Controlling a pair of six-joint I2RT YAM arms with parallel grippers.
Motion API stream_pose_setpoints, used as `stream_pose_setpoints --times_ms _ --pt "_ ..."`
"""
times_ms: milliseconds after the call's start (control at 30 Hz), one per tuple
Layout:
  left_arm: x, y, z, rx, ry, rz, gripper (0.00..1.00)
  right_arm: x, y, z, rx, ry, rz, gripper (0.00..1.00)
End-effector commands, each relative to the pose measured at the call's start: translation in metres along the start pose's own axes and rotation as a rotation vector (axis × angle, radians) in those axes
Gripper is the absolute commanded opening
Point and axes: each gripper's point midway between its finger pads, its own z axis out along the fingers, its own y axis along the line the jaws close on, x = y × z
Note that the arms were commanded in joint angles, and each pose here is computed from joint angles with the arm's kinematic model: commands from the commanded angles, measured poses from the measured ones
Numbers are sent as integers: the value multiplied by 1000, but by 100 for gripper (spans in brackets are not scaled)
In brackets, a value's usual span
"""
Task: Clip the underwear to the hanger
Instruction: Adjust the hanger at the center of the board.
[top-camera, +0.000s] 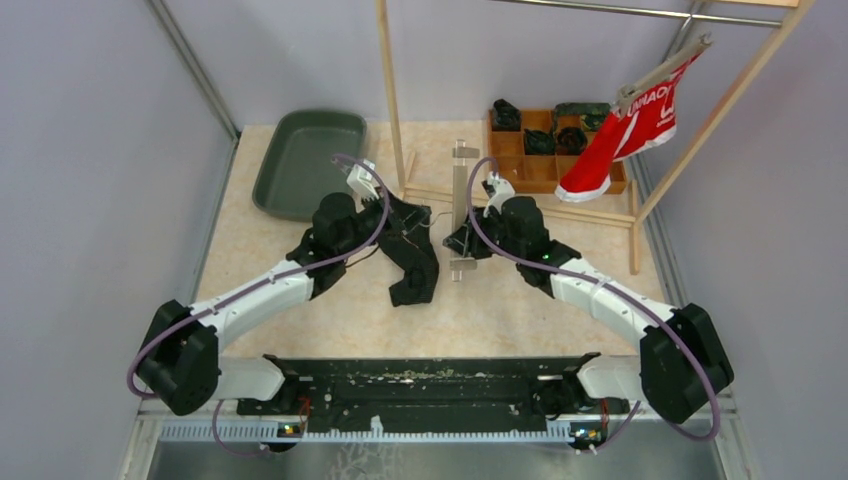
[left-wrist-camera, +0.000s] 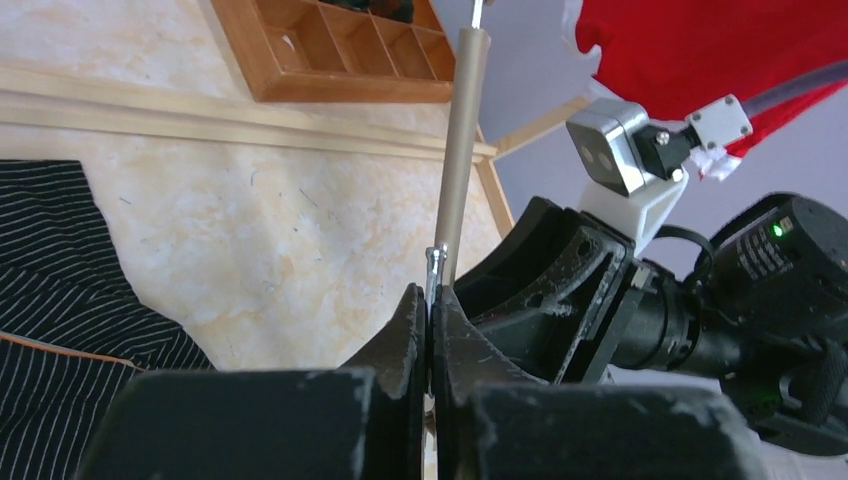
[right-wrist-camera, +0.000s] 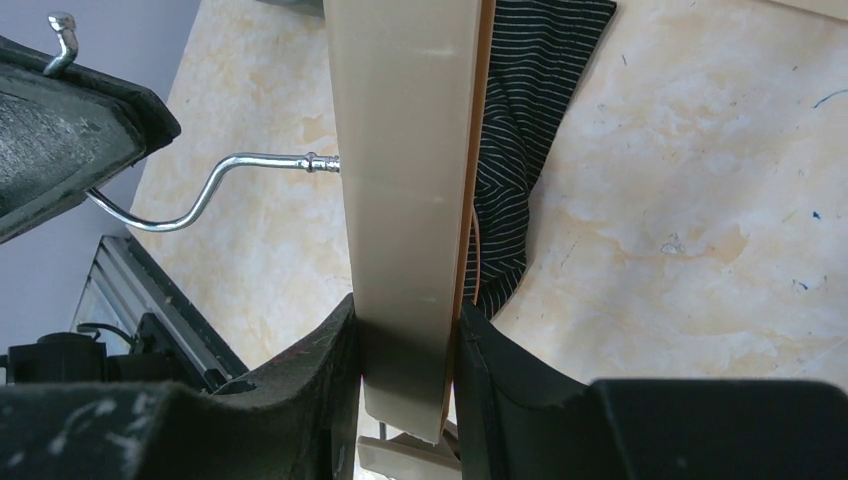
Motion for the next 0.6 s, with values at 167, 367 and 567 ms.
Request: stream_pose_setpoints --times_ms 167,367,567 --pt "-25 16 8 -259 0 -38 0 -56 21 3 -24 -126 -71 43" --pt "-32 25 11 -357 3 -55 0 -67 20 5 6 -146 -79 65" --pt "-37 21 14 -371 -1 -69 0 -72 17 5 34 -159 -77 69"
